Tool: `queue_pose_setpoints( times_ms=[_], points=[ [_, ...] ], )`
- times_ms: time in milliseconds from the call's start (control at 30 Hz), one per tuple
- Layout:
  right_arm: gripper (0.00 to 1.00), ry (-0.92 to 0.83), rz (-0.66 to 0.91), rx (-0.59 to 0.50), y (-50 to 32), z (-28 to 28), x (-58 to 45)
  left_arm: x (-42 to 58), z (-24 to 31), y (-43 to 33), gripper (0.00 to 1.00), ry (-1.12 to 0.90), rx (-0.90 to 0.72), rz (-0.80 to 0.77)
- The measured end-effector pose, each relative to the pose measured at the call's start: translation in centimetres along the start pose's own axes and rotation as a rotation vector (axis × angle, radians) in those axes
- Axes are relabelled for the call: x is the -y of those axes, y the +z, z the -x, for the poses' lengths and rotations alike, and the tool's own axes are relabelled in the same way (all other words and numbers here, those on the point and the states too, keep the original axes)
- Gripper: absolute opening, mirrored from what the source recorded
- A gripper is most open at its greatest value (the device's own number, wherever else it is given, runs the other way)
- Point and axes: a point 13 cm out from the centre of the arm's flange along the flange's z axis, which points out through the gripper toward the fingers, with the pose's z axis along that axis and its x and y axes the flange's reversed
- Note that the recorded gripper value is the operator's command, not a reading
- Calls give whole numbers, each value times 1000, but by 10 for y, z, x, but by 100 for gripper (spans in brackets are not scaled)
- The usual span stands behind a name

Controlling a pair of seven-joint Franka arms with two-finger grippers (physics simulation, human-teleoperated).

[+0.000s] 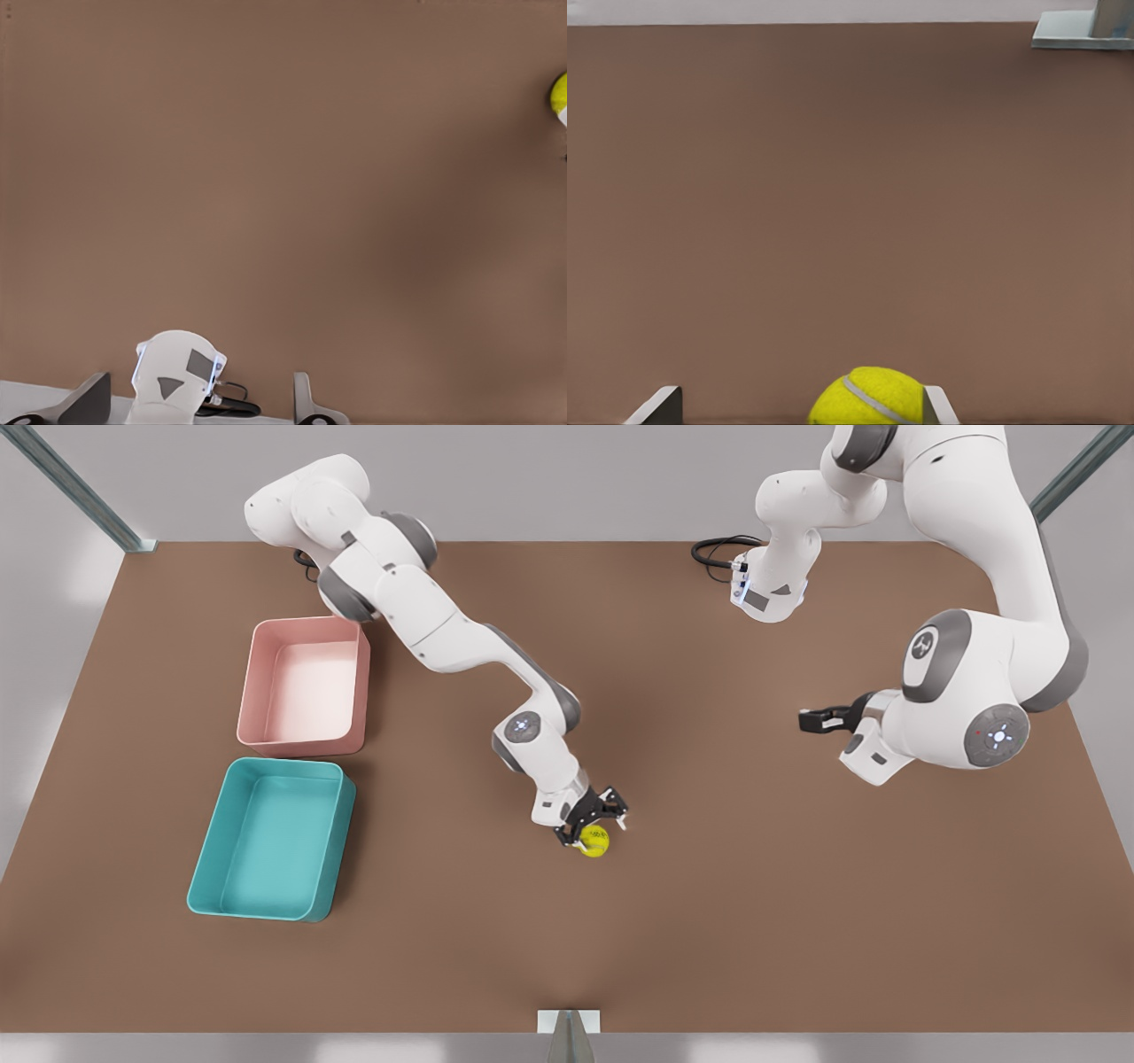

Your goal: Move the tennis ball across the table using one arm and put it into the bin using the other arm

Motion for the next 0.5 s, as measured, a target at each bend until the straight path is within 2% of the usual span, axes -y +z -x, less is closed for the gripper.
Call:
queue_pose_setpoints(
  times_ms=[500],
  points=[
    [100,12,-34,21,33,-18,32,-4,8,7,100,-26,-18,-2]
  ],
)
